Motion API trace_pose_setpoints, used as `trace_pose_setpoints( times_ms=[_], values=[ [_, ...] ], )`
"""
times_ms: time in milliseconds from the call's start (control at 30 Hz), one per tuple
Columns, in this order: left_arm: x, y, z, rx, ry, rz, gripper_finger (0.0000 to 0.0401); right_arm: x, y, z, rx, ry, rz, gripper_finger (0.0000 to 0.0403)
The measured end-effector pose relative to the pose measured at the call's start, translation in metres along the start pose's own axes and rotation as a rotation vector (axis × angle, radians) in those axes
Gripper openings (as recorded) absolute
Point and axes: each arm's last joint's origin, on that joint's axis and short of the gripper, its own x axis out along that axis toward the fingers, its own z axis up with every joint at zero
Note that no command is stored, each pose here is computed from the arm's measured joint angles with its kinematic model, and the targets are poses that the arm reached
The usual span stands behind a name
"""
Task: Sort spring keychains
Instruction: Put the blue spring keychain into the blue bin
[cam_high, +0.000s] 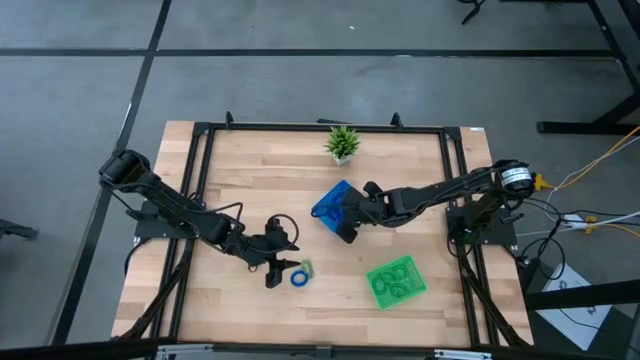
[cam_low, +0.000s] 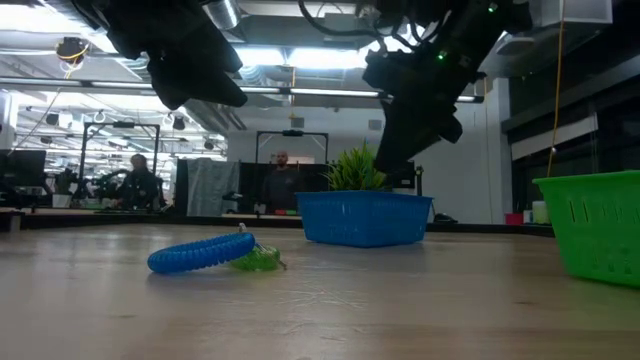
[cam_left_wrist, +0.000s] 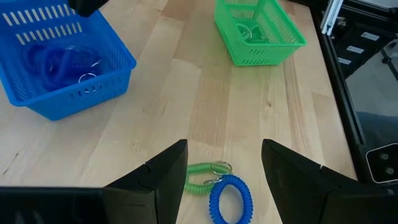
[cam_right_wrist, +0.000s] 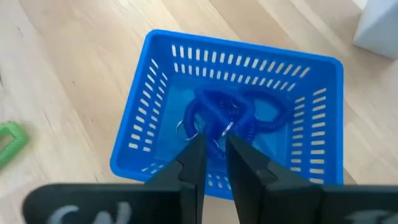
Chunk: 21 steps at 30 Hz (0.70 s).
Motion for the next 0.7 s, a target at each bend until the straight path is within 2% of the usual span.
trace_pose_setpoints(
  times_ms=[233, 533, 700],
  values=[
    [0.000, 0.000, 0.000, 0.000, 0.004, -0.007, 0.0200, 0.000, 0.002, 0.002, 0.021, -0.018, 0.031, 0.0062],
    [-0.001, -0.002, -0.005, 0.039, 0.070, -0.068, 0.0200, -0.013, 0.035, 0.010, -0.046, -0.137, 0.347, 0.0063],
    [-0.001, -0.003, -0.006, 0.049, 0.088, -0.079, 0.0200, -0.023, 0.052, 0.005, -0.073, -0.184, 0.426, 0.0063]
  ],
)
